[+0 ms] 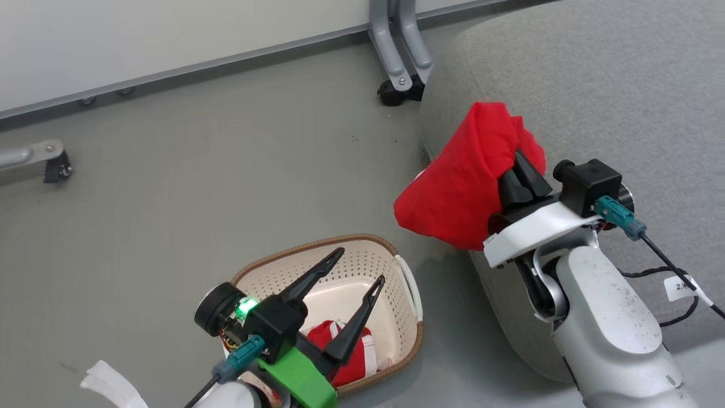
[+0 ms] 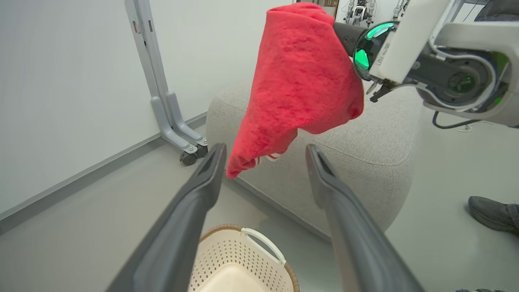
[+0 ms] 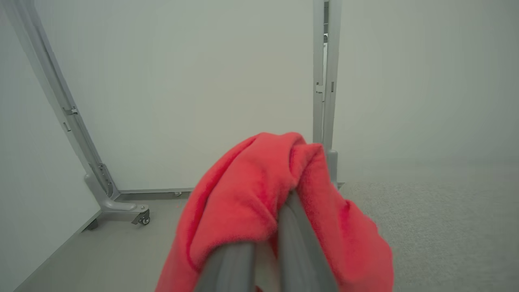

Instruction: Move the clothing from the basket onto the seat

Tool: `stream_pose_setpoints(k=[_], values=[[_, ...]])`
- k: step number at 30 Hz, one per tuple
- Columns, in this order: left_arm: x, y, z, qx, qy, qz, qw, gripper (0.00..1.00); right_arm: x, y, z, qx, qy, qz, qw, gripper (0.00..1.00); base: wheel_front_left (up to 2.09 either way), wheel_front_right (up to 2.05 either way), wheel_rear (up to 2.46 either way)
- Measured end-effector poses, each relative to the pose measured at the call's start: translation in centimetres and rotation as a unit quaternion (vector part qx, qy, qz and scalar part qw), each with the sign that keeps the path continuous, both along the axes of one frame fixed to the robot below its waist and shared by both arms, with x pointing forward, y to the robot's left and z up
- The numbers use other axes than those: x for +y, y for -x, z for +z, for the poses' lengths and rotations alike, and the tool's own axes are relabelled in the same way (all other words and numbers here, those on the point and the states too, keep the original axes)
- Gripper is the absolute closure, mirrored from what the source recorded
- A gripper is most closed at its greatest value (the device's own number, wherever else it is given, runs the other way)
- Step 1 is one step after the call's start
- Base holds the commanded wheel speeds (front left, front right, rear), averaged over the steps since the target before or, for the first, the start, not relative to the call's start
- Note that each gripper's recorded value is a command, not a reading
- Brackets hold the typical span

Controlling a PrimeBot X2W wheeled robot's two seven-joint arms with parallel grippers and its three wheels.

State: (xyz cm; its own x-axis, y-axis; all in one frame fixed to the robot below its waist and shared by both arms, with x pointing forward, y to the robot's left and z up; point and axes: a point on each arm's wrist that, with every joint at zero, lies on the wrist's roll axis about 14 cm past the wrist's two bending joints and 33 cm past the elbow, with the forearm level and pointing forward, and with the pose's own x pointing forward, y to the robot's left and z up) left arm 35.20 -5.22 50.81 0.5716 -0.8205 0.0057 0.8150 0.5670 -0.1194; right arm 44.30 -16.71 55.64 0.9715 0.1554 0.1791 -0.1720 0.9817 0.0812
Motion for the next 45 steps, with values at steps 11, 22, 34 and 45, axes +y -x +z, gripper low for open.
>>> stream_pose_setpoints(k=[11, 22, 34, 45], values=[[-4.9, 1.6, -0.6, 0.010, -0.001, -0.106, 0.994, 0.00, -8.4, 3.2, -0.8, 0.010, -0.009, -0.128, 0.992, 1.00, 0.00, 0.00, 0.00], [-8.2, 2.2, -1.1, 0.021, 0.008, -0.172, 0.985, 0.00, -15.5, 7.3, -1.2, 0.019, -0.003, -0.242, 0.970, 1.00, 0.00, 0.00, 0.00], [-9.0, -0.1, -1.2, 0.014, 0.027, -0.184, 0.982, 0.00, -20.0, 5.2, -0.4, 0.014, 0.011, -0.294, 0.956, 1.00, 0.00, 0.00, 0.00], [-7.3, -4.9, -2.8, 0.000, 0.033, -0.150, 0.988, 0.00, -24.8, -1.9, 2.6, -0.019, 0.043, -0.316, 0.947, 1.00, 0.00, 0.00, 0.00]])
